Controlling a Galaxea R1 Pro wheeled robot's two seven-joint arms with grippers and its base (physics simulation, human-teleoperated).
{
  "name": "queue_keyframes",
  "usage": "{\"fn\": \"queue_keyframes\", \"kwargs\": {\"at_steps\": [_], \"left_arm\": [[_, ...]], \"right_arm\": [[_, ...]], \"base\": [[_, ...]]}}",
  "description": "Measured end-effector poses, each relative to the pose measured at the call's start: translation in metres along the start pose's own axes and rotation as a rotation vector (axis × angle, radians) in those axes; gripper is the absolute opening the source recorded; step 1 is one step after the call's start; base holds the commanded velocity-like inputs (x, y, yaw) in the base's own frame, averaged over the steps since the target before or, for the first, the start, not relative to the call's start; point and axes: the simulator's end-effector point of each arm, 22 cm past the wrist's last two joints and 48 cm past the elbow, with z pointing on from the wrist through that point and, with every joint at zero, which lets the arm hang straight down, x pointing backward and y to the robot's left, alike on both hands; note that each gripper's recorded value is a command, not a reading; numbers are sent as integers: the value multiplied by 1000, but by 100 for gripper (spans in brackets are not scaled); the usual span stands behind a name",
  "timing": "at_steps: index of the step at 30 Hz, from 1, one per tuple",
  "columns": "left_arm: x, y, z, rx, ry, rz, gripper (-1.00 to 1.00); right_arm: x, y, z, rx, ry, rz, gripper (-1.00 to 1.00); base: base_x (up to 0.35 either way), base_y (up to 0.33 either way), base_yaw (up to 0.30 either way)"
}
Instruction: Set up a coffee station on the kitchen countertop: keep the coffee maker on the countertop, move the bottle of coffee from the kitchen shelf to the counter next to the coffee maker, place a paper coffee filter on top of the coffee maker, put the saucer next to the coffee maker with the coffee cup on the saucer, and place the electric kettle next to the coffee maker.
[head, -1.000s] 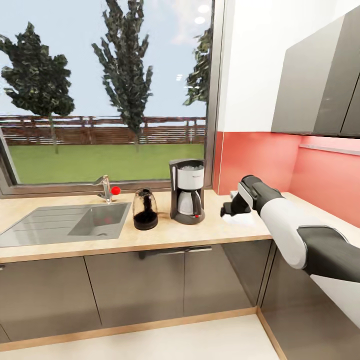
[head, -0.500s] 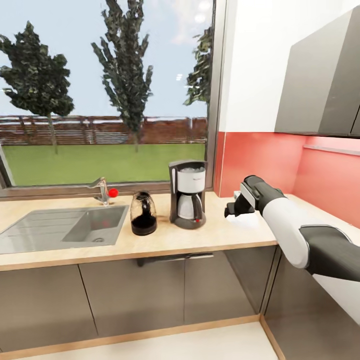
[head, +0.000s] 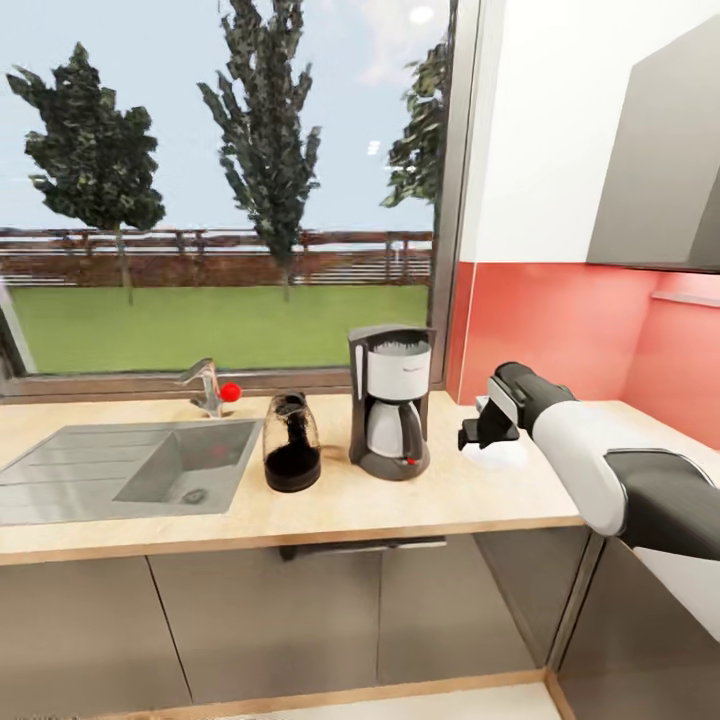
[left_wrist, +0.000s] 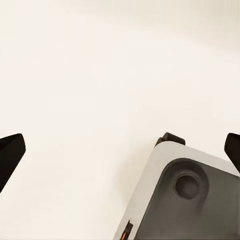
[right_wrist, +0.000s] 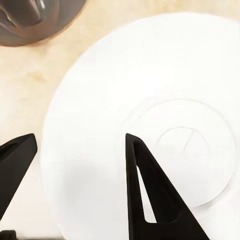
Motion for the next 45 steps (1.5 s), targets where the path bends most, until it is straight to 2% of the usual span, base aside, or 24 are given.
{"fn": "queue_keyframes", "kwargs": {"at_steps": [5,11,21,33,37,45], "left_arm": [[1,0,0,0,2,1,100],[1,-1,0,0,3,1,100],[2,1,0,-2,5,2,100],[4,2,0,-3,10,3,100],[4,1,0,-3,10,3,100],[4,1,0,-2,11,3,100]], "right_arm": [[4,-30,2,30,6,31,-100],[12,-51,4,94,30,9,-100],[23,-55,11,107,62,2,-100],[25,-61,14,113,68,8,-100],[28,-73,15,124,75,20,-100],[31,-77,15,125,79,27,-100]], "base": [[9,-2,67],[1,0,6],[155,0,46],[5,0,71],[0,0,31],[42,0,2]]}}
